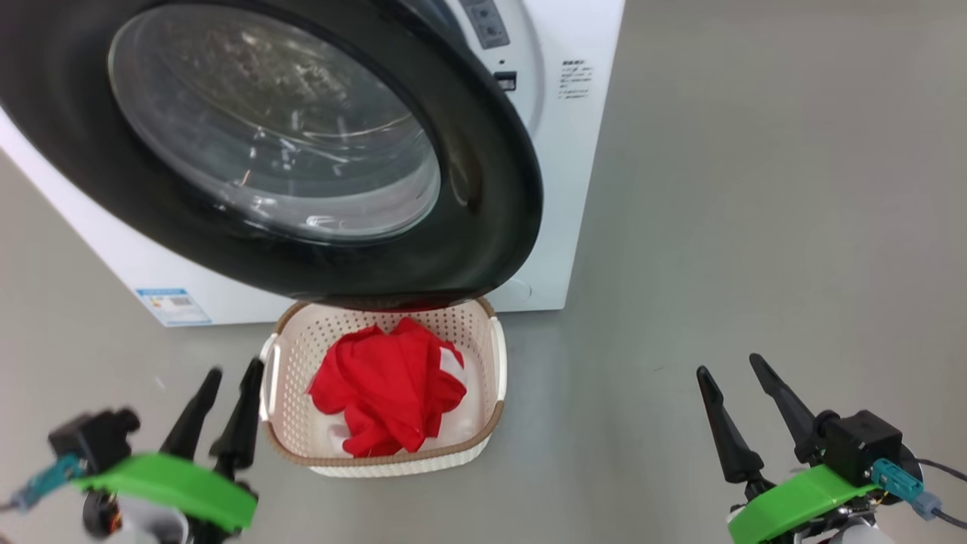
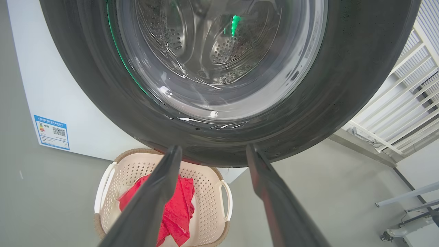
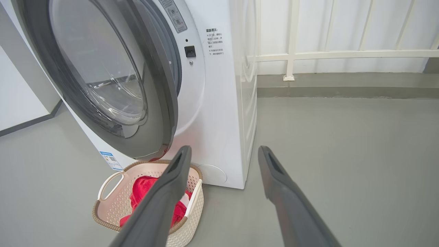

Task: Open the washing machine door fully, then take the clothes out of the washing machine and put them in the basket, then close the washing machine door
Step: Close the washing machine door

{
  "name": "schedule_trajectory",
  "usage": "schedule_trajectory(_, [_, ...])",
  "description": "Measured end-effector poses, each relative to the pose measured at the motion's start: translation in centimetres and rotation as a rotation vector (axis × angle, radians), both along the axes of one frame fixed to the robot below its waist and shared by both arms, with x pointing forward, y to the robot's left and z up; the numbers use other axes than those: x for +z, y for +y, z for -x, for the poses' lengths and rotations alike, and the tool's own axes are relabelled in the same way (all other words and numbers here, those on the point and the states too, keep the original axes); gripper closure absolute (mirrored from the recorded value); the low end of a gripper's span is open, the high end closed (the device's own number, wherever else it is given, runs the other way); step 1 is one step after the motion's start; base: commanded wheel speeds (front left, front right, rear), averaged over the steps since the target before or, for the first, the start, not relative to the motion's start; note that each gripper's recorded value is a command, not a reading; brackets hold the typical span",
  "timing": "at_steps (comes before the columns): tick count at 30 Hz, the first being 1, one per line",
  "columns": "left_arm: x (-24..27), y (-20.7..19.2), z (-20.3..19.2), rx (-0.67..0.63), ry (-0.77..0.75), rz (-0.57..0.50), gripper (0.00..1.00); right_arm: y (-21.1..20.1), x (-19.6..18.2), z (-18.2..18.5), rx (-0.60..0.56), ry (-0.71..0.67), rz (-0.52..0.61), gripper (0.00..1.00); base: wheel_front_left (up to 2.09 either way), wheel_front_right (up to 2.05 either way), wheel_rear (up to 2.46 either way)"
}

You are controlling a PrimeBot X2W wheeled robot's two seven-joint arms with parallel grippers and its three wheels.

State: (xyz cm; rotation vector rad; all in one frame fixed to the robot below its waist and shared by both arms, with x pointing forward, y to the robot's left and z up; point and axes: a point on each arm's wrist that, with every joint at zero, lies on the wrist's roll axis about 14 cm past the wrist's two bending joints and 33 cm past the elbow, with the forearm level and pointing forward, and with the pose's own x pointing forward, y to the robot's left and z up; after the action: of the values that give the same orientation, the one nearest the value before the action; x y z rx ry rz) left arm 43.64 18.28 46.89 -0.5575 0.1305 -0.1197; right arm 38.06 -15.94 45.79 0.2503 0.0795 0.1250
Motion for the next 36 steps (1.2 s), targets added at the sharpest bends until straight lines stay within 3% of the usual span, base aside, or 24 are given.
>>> schedule_trajectory(13, [-1.7, 1.9, 4.2, 0.067, 0.002, -0.133, 0.0, -2.4, 0.0, 2.7, -0.072, 0.007, 0.003, 0.0, 0.0, 0.0, 0.0])
schedule_trajectory(36, [-1.1, 2.8, 7.6, 0.125, -0.043, -0.313, 0.0, -4.6, 0.0, 4.4, -0.142, 0.006, 0.006, 0.0, 0.0, 0.0, 0.0])
